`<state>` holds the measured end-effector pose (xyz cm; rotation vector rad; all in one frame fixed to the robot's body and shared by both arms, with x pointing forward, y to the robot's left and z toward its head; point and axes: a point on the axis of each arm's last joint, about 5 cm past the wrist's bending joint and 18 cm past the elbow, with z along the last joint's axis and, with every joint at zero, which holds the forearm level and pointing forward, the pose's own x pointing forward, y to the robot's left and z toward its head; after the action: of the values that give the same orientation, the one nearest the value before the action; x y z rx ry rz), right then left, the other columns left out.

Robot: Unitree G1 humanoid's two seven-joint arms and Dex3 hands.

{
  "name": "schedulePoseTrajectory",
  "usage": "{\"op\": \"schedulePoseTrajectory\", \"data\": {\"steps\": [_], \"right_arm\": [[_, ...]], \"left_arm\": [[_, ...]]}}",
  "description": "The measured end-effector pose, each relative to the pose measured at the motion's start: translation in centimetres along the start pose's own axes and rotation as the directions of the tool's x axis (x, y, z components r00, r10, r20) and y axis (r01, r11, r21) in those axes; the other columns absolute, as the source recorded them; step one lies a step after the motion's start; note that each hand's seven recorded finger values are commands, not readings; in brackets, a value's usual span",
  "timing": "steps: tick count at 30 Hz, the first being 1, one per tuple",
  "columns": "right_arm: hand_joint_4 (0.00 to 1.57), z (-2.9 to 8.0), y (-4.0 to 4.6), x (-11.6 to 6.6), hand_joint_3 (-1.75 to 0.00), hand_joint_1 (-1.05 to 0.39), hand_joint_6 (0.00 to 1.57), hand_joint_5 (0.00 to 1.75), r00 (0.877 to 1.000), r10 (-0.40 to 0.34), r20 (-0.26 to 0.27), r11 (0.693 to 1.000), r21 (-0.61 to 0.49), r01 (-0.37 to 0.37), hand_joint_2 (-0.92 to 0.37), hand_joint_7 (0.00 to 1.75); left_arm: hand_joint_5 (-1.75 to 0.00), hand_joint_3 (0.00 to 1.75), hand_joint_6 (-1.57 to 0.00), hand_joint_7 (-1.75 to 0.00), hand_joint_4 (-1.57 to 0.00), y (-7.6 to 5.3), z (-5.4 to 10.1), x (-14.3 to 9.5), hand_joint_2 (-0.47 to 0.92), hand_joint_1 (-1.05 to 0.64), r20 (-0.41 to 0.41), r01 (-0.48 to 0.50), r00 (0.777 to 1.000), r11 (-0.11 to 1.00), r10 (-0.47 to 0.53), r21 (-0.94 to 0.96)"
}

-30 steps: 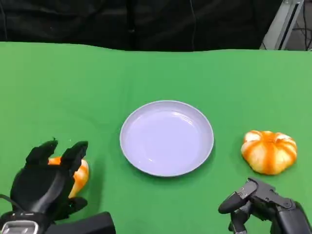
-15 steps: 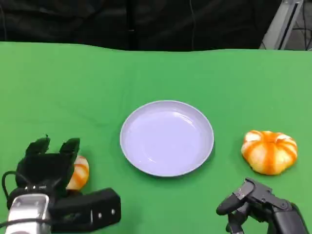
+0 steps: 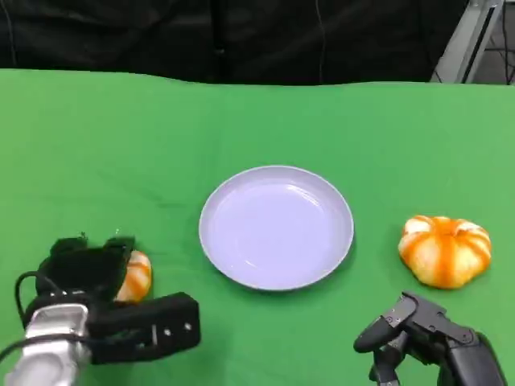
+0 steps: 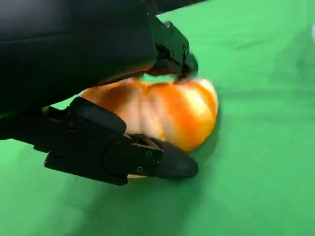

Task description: Grasp the bread from the table and place it into the plate.

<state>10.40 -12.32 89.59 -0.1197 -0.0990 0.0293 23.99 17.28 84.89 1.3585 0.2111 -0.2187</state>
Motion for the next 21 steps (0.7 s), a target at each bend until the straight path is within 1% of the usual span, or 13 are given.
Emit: {"op": "schedulePoseTrajectory", "data": {"steps": [3, 5, 8, 15, 16, 17, 18, 19, 20, 21], "right_arm": [[0.60, 0.0, -0.02, 0.0, -1.20, 0.00, 0.67, 1.63, 1.000, -0.001, -0.001, 1.000, -0.001, 0.001, -0.49, 1.39], [0.61, 0.0, -0.02, 0.0, -1.19, 0.00, 0.67, 1.63, 1.000, 0.000, -0.001, 1.000, -0.001, 0.000, -0.49, 1.39], [0.61, 0.0, -0.03, 0.0, -1.18, 0.00, 0.67, 1.63, 1.000, -0.001, 0.000, 1.000, -0.001, 0.001, -0.49, 1.38], [0.61, 0.0, -0.05, 0.0, -1.17, 0.01, 0.68, 1.63, 1.000, -0.001, 0.002, 1.000, -0.001, 0.001, -0.50, 1.37], [0.60, 0.0, -0.05, 0.0, -1.17, 0.00, 0.67, 1.62, 1.000, -0.001, 0.002, 1.000, -0.001, 0.001, -0.51, 1.37], [0.60, 0.1, -0.03, 0.0, -1.17, 0.00, 0.67, 1.62, 1.000, 0.001, 0.003, 1.000, -0.001, -0.001, -0.51, 1.37], [0.60, 0.1, -0.06, -0.1, -1.17, 0.00, 0.68, 1.62, 1.000, -0.002, 0.003, 1.000, -0.001, 0.002, -0.51, 1.37], [0.60, 0.1, -0.08, -0.1, -1.17, 0.00, 0.68, 1.62, 1.000, -0.003, 0.001, 1.000, -0.001, 0.003, -0.51, 1.37], [0.60, 0.1, -0.09, -0.1, -1.17, 0.00, 0.68, 1.62, 1.000, -0.004, 0.000, 1.000, -0.001, 0.004, -0.51, 1.37], [0.60, 0.2, -0.09, -0.1, -1.17, 0.00, 0.68, 1.62, 1.000, -0.004, 0.003, 1.000, -0.001, 0.004, -0.51, 1.37]], "left_arm": [[-1.74, 0.35, -0.54, -1.74, -0.76, 0.0, -0.5, 0.1, 0.92, -0.33, 0.028, -0.017, 0.999, 0.999, 0.018, -0.039], [-1.75, 0.31, -0.51, -1.74, -0.75, 0.1, -0.5, 0.2, 0.92, -0.32, 0.036, -0.020, 0.999, 0.999, 0.022, -0.049], [-1.75, 0.26, -0.52, -1.75, -0.76, 0.1, -0.7, 0.2, 0.92, -0.32, 0.049, -0.023, 0.998, 0.998, 0.026, -0.064], [-1.75, 0.25, -0.52, -1.75, -0.76, 0.0, -0.7, 0.1, 0.92, -0.32, 0.067, -0.043, 0.997, 0.996, 0.048, -0.083], [-1.75, 0.59, -0.57, -1.75, -0.79, 0.0, -0.7, 0.1, 0.78, -0.28, 0.068, -0.044, 0.996, 0.996, 0.050, -0.082], [-1.75, 0.82, -0.59, -1.75, -0.80, 0.0, -0.8, -0.2, 0.67, -0.27, 0.083, -0.073, 0.993, 0.992, 0.081, -0.098], [-1.75, 0.96, -0.60, -1.75, -0.80, 0.0, -0.8, -0.6, 0.60, -0.26, 0.119, -0.121, 0.983, 0.984, 0.137, -0.133], [-1.75, 1.01, -0.60, -1.75, -0.81, -0.1, -0.5, -1.1, 0.58, -0.25, 0.173, -0.170, 0.964, 0.970, 0.200, -0.177], [-1.75, 1.03, -0.61, -1.75, -0.81, 0.0, 0.0, -1.6, 0.57, -0.25, 0.229, -0.213, 0.937, 0.952, 0.262, -0.218], [-1.75, 1.05, -0.61, -1.75, -0.81, 0.2, 0.3, -1.7, 0.56, -0.25, 0.261, -0.240, 0.917, 0.940, 0.301, -0.243]]}}
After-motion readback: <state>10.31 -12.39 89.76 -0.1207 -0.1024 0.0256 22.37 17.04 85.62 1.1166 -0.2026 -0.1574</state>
